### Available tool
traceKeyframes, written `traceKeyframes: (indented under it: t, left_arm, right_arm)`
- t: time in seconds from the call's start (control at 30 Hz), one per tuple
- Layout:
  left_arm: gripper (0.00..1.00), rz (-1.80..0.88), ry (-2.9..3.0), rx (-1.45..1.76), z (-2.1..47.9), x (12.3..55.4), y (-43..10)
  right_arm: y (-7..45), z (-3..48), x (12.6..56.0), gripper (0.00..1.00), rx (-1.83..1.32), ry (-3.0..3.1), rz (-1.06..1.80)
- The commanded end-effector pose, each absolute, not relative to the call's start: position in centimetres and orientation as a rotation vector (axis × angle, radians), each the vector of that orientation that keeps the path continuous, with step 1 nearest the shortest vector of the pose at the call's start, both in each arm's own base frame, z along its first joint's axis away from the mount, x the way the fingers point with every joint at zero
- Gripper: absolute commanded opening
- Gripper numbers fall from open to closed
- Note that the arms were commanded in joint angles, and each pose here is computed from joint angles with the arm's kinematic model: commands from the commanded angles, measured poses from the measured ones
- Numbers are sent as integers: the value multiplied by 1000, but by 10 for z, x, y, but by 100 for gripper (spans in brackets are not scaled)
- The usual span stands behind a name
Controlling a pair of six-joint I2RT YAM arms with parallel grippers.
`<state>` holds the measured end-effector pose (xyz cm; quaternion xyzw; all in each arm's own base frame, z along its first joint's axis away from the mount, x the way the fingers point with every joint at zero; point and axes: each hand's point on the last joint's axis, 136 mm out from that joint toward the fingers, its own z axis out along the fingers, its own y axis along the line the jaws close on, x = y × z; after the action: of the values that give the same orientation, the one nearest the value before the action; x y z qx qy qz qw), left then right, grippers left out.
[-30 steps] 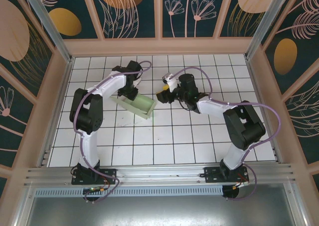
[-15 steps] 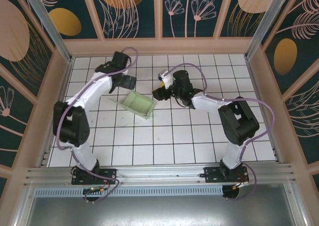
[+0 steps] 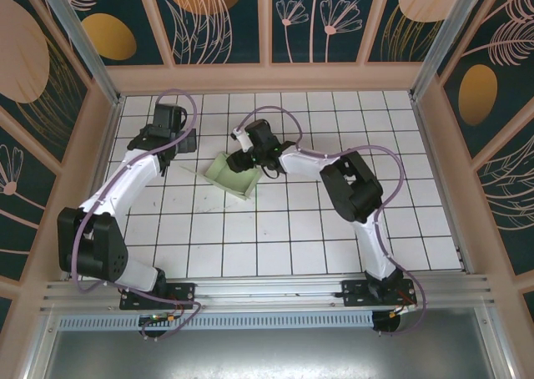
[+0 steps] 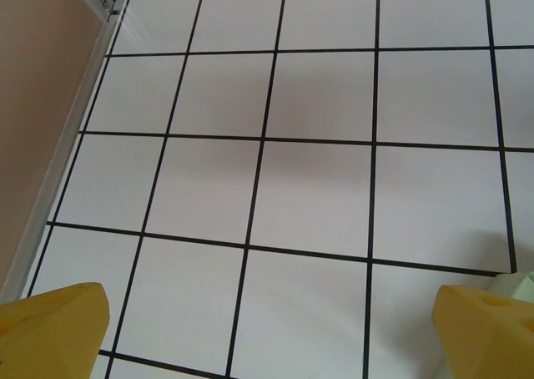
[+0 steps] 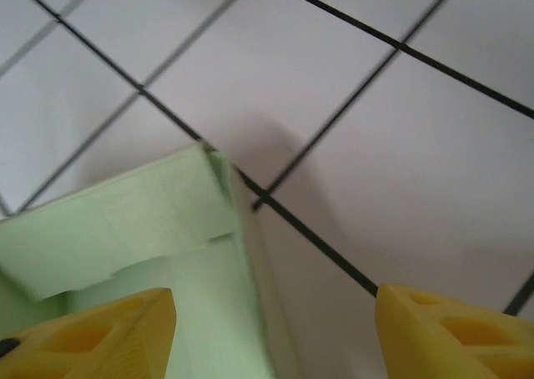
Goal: Fold the paper box
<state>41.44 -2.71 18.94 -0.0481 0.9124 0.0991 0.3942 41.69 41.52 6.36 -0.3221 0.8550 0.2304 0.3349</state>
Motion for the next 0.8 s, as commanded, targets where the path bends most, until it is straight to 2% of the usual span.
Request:
traceKeyframes:
  t: [0.0, 0.2, 0.4, 0.63, 0.77]
  left_arm:
    - [99, 251, 2238, -156, 208, 417, -22]
    - [99, 168, 2221, -136, 211, 419, -33]
    - [99, 66, 2191, -103, 217, 423, -47]
    - [99, -58, 2188, -78, 210, 433, -67]
    - [98, -132, 2174, -59, 207, 435, -77]
  right_arm:
    - [388, 57, 438, 64, -667, 2334, 478]
    - [333, 62, 445, 61, -441, 2371, 443]
    - [263, 59, 428, 61, -208, 2401, 436]
    - [236, 84, 395, 62, -229, 2293, 546]
    - [210, 90, 391, 62, -105, 2262, 581]
